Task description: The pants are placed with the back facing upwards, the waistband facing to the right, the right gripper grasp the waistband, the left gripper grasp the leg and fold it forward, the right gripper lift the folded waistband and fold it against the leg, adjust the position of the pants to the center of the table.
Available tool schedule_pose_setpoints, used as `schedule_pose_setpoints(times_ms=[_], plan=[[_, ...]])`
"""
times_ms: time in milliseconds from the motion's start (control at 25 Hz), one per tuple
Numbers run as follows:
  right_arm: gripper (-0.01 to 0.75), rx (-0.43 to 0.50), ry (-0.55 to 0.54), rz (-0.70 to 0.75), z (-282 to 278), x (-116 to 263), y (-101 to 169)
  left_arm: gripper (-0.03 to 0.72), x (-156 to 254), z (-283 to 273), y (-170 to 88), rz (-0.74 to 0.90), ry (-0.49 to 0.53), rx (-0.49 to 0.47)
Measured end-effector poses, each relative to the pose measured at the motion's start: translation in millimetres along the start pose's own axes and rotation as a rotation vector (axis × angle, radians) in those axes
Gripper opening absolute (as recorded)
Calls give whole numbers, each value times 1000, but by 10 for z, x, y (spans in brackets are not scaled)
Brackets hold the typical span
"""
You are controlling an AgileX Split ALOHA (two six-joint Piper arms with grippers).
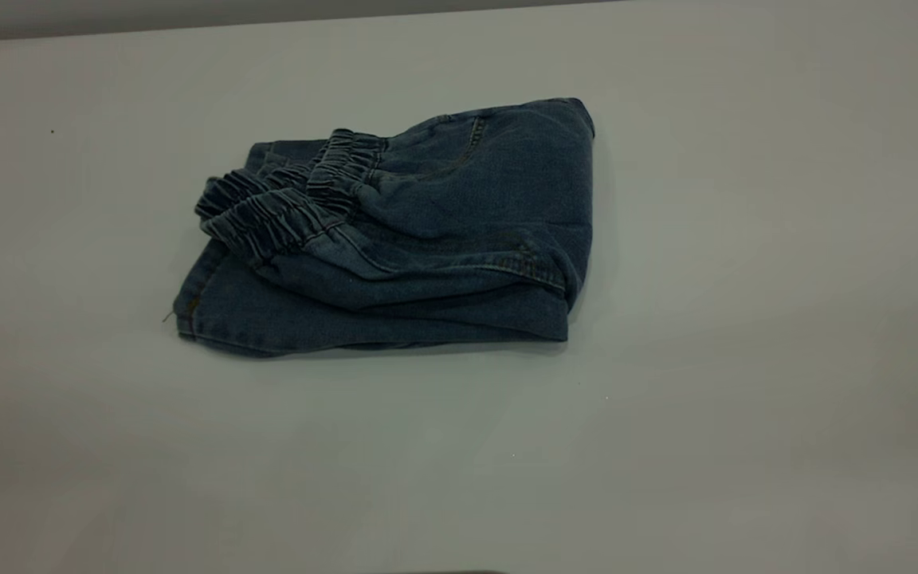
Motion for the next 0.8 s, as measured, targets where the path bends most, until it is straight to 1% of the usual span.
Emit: schedule_pose_setpoints(times_ms=[440, 560, 640, 720, 800], plan=[[460, -4, -16, 2, -20, 4, 8, 390, -4, 0, 0, 0, -2, 0], [460, -3, -46, 4, -57, 9, 8, 390, -4, 0, 0, 0, -2, 0], [460, 17, -81, 35, -99, 15, -16, 390, -4, 0, 1, -1, -3, -1], [460, 63, -101, 97, -129, 28, -75, 390, -7, 0, 16, -15, -5, -12], [460, 120, -122, 168, -161, 45, -141, 390, -13, -1, 59, -53, -10, -44]])
Point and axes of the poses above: a point on each arm's last joint axis where the gripper is mounted, z pointing out along that axis toward the gripper, y along the wrist's bending axis when the last joint is at zero, x = y × z, the point moved 7 cm from there along z, pointing out along that axis toward the gripper, and after that the axes turned 9 degrees about -z, right-handed, at the moved point
